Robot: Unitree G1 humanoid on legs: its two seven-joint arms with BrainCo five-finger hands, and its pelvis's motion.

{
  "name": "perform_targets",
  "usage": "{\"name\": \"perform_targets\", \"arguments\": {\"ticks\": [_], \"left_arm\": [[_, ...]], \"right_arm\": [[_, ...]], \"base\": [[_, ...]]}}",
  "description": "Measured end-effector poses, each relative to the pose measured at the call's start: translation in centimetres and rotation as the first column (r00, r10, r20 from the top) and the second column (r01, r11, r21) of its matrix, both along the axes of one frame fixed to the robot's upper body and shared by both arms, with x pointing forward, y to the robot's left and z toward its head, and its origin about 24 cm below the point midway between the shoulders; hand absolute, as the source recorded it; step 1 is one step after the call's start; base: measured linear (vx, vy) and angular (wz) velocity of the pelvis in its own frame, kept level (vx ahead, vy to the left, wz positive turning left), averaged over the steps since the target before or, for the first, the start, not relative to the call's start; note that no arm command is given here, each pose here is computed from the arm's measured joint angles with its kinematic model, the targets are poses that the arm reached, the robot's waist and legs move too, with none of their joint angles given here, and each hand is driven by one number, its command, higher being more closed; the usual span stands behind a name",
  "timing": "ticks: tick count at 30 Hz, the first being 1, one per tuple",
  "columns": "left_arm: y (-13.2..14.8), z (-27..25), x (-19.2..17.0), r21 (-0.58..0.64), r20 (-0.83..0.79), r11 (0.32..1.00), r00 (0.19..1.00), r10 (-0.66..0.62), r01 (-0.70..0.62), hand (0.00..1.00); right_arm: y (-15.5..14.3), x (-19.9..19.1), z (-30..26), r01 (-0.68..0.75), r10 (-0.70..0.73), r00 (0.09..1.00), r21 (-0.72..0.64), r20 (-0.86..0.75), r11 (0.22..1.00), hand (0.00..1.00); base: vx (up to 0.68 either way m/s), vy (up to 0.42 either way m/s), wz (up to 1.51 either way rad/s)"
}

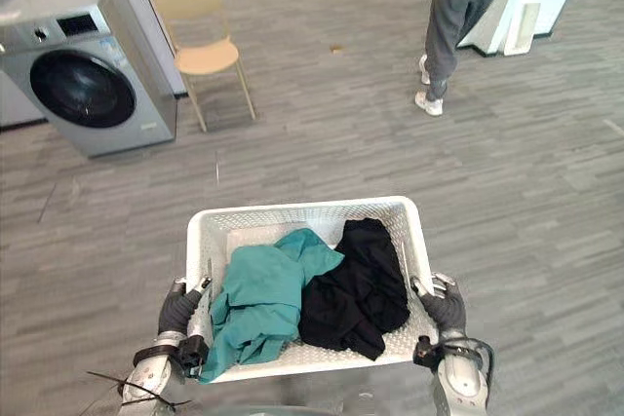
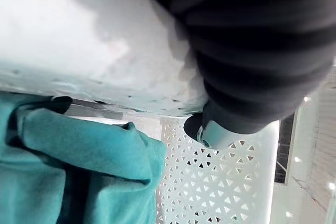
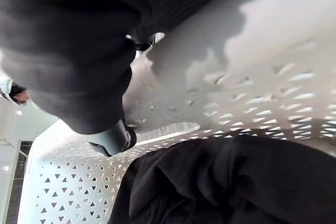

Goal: Pick up the laundry basket with both hands and put the clothes into the washing machine.

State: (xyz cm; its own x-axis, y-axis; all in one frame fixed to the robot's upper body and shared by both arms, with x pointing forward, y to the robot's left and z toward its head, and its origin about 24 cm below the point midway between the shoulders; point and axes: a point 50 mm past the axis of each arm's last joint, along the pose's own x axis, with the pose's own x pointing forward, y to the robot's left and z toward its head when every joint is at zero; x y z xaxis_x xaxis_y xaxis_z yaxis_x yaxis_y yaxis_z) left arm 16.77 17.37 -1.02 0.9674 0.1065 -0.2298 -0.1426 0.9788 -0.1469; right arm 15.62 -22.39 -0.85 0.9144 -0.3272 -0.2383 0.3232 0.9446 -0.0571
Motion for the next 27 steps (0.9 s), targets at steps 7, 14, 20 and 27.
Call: {"name": "perform_targets", "arguments": {"ticks": [7, 14, 20, 27], "left_arm": [[-1.5, 0.7, 2.2, -0.029, 0.054, 0.998, 0.997, -0.048, 0.049, 1.0], [-0.8, 1.2, 0.8, -0.036, 0.075, 0.999, 0.997, 0.003, 0.0, 1.0], [-0.1, 1.1, 0.6, -0.02, 0.063, 1.0, 0.998, 0.014, -0.012, 1.0], [0.0, 0.8, 0.5, 0.003, 0.042, 1.0, 0.999, -0.009, 0.009, 1.0]], "right_arm": [[-1.6, -0.1, 1.5, 0.039, -0.036, 0.998, -0.047, 0.06, 0.998, 1.0], [-0.9, 0.6, 1.7, -0.013, 0.014, 0.996, -0.015, 0.091, 1.0, 1.0], [-0.2, 1.2, 1.6, -0.02, 0.02, 0.996, -0.001, 0.083, 1.0, 1.0], [0.0, 0.2, 0.9, 0.017, -0.017, 0.999, 0.004, 0.046, 1.0, 1.0]], "base": [[0.77, 0.203, 0.54], [0.43, -0.034, 0.62], [0.48, 0.129, -0.49], [0.46, 0.162, -0.46]]}}
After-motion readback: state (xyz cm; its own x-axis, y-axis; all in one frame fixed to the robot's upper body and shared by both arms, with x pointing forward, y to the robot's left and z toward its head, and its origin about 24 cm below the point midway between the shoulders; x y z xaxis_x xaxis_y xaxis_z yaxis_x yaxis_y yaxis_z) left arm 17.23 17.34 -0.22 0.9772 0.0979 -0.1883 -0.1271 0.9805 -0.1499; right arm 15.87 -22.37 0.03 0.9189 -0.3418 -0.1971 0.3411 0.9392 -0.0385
